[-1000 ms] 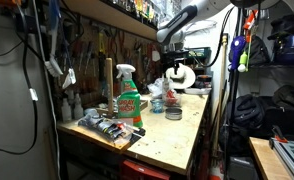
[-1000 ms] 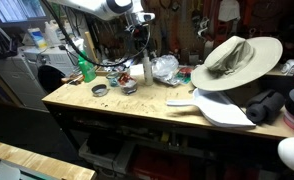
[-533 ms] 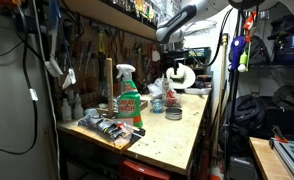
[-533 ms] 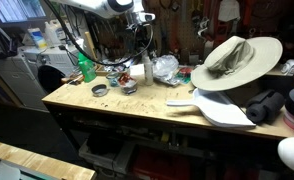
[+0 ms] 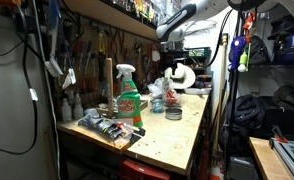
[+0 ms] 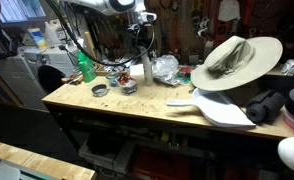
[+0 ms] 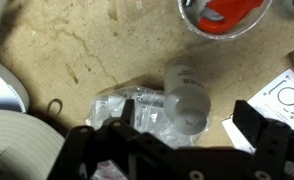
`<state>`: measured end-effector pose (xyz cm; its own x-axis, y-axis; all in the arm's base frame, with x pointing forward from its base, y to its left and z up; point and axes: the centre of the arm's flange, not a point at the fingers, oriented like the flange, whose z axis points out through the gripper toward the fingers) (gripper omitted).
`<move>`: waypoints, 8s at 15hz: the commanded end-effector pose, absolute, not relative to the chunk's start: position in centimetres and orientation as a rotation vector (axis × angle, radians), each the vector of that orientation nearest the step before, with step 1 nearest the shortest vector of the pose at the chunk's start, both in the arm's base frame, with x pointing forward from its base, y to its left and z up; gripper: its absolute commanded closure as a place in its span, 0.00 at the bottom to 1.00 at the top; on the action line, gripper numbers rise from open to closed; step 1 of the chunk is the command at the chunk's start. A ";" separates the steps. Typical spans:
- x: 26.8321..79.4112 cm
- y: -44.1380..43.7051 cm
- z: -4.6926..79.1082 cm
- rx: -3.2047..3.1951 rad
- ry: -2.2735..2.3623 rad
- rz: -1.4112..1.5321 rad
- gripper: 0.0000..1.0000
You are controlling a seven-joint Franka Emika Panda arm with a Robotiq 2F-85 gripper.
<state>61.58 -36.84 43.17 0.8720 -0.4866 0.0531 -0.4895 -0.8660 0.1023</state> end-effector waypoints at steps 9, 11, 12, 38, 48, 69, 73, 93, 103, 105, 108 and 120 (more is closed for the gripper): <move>63.5 -38.1 41.4 2.991 -0.765 0.057 0.28; 63.5 -38.1 41.2 2.974 -0.762 0.063 0.39; 63.5 -38.1 41.1 2.966 -0.766 0.068 0.47; 46.4 -39.1 45.9 2.940 -0.597 0.146 0.90; 39.4 -32.1 46.8 2.972 -0.327 0.005 0.90; 40.7 -18.2 47.5 3.141 0.058 0.101 0.65; 40.7 -18.2 47.4 3.141 0.059 0.101 0.90; 45.8 -12.2 43.9 3.077 0.158 0.199 0.90; 47.5 -11.9 42.0 3.088 0.148 0.190 0.90; 47.8 -11.8 41.7 3.085 0.137 0.197 0.90; 48.2 -11.8 41.7 3.079 0.125 0.212 0.90; 48.8 -11.9 40.7 3.064 0.070 0.179 0.40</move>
